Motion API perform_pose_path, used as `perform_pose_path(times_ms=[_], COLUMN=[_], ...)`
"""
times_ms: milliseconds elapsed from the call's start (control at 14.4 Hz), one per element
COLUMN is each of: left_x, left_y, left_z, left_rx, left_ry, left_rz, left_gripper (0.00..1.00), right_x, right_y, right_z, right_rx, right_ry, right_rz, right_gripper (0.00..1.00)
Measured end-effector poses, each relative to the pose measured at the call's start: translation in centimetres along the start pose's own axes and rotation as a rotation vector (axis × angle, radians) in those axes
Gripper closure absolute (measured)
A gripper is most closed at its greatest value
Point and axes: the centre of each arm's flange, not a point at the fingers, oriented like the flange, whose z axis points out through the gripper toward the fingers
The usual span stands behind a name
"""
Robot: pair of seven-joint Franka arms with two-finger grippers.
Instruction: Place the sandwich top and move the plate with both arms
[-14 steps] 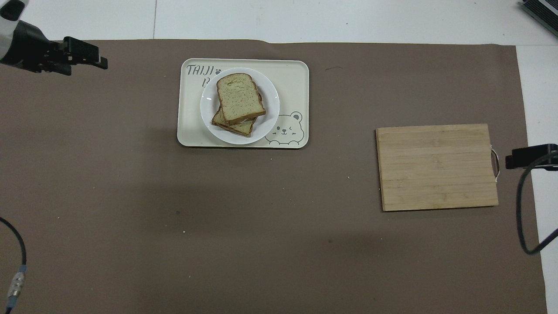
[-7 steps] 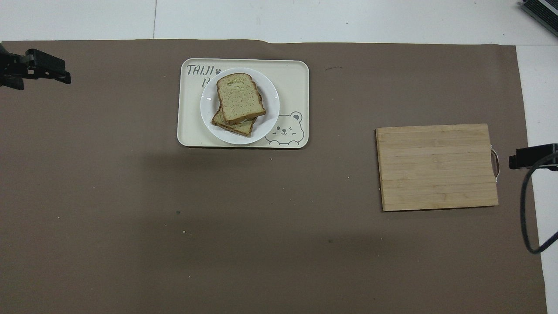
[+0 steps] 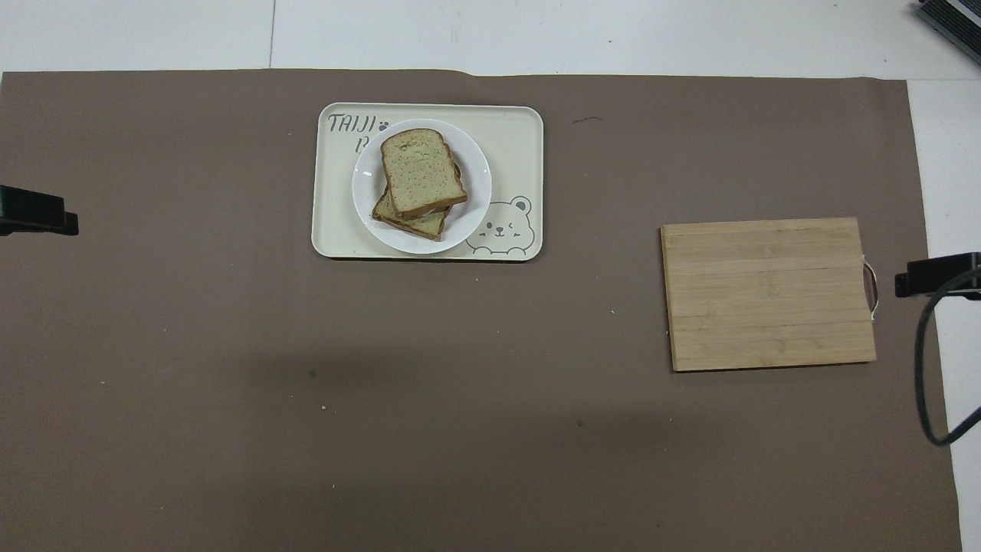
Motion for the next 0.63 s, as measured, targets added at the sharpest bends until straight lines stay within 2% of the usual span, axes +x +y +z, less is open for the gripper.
perform_pose_path(times_ms=[348,626], left_x=[-0.45,-0.45], left_y=[0.04,0.02], left_z=[-0.81,-0.75], left_rx=[0.016,0.017], left_ry=[-0.038,-0.044], left_rz=[0.004,0.004], left_gripper=[0.00,0.00], right_x=[0.00,0.00], right_y=[0.01,0.06], right_z=[0.00,0.00], right_rx=[0.000,0.000], right_ry=[0.000,0.000], right_rz=[0.000,0.001], right_gripper=[0.00,0.00])
